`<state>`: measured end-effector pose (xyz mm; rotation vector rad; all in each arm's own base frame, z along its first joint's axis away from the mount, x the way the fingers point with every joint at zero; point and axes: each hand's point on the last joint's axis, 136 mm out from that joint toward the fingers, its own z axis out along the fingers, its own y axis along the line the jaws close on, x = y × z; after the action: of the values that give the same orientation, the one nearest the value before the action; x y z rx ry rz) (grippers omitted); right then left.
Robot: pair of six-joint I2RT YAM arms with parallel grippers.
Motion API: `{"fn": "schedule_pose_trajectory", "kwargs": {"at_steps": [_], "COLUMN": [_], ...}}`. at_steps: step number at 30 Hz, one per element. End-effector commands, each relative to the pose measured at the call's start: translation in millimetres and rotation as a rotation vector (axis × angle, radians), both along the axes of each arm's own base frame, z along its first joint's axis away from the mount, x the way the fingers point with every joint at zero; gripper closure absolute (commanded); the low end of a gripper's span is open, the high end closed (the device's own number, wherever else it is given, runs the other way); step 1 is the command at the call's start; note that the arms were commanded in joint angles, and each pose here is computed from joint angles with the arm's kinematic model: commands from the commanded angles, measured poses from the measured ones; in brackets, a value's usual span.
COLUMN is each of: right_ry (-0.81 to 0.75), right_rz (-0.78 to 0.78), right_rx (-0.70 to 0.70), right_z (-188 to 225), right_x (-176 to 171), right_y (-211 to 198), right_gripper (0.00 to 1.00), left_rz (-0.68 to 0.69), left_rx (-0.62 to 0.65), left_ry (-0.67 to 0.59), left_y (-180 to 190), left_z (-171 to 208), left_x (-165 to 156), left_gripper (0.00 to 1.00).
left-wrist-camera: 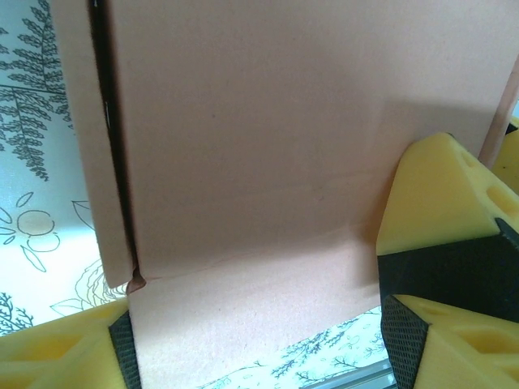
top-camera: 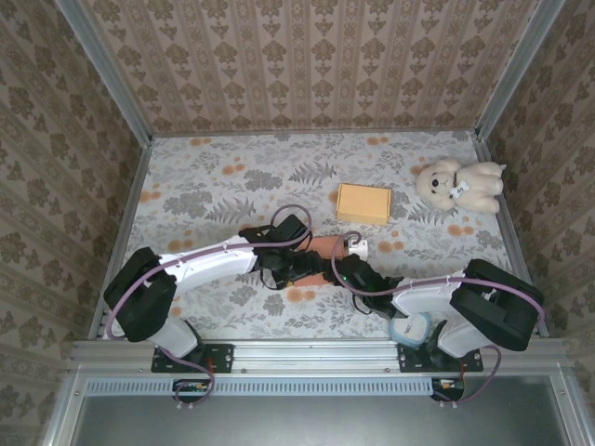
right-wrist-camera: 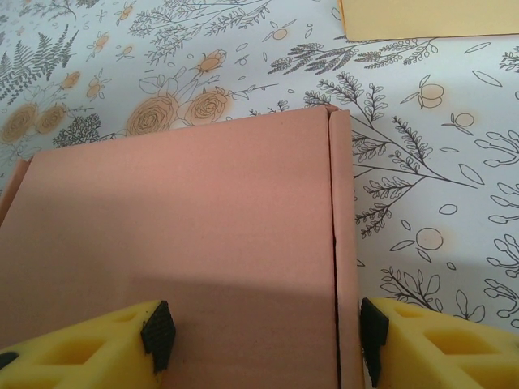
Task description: Fold the paper box
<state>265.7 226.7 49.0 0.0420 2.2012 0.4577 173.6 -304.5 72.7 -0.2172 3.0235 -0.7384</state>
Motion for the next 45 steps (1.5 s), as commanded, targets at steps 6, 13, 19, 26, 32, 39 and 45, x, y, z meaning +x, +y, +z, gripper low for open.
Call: {"fn": "schedule_pose_trajectory", "kwargs": {"at_steps": [6,13,19,26,32,39,45], "right_ry": [0.058,0.057,0.062,0.063,0.068,0.071,0.065], "right_rz": [0.095,0.098,0.099,0.098,0.098,0.101,0.096], "right_rx": [-0.047,-0.065,-0.077,-0.084,-0.078,-0.077,-0.076], "right_z": [-10,-8,-10,-11,-12,-15,-12], "right_x": [-18,-17,-17,-16,-16,-17,-17], "right_y": [5,5,5,5,7,7,5], "right_gripper": [0.34,0.34,0.34,0.34,0.34,0.34,0.34], "left_rz": [-0.071,-0.117,-0.140,-0.111,-0.091,-0.092,-0.086], "left_rx": [0.098,0.182,0.222,0.135,0.061,0.097,0.114], "left_ry": [-0.054,-0.078,-0.111,-0.087,-0.096,-0.098,-0.081], "left_y": [15,30,36,24,5,7,13], "left_z": [-19,-25,-24,-28,-17,-24,-30], "left_x": [5,6,9,5,2,1,-2], "left_gripper": [0.24,0.23,0.23,0.25,0.25,0.25,0.24]}}
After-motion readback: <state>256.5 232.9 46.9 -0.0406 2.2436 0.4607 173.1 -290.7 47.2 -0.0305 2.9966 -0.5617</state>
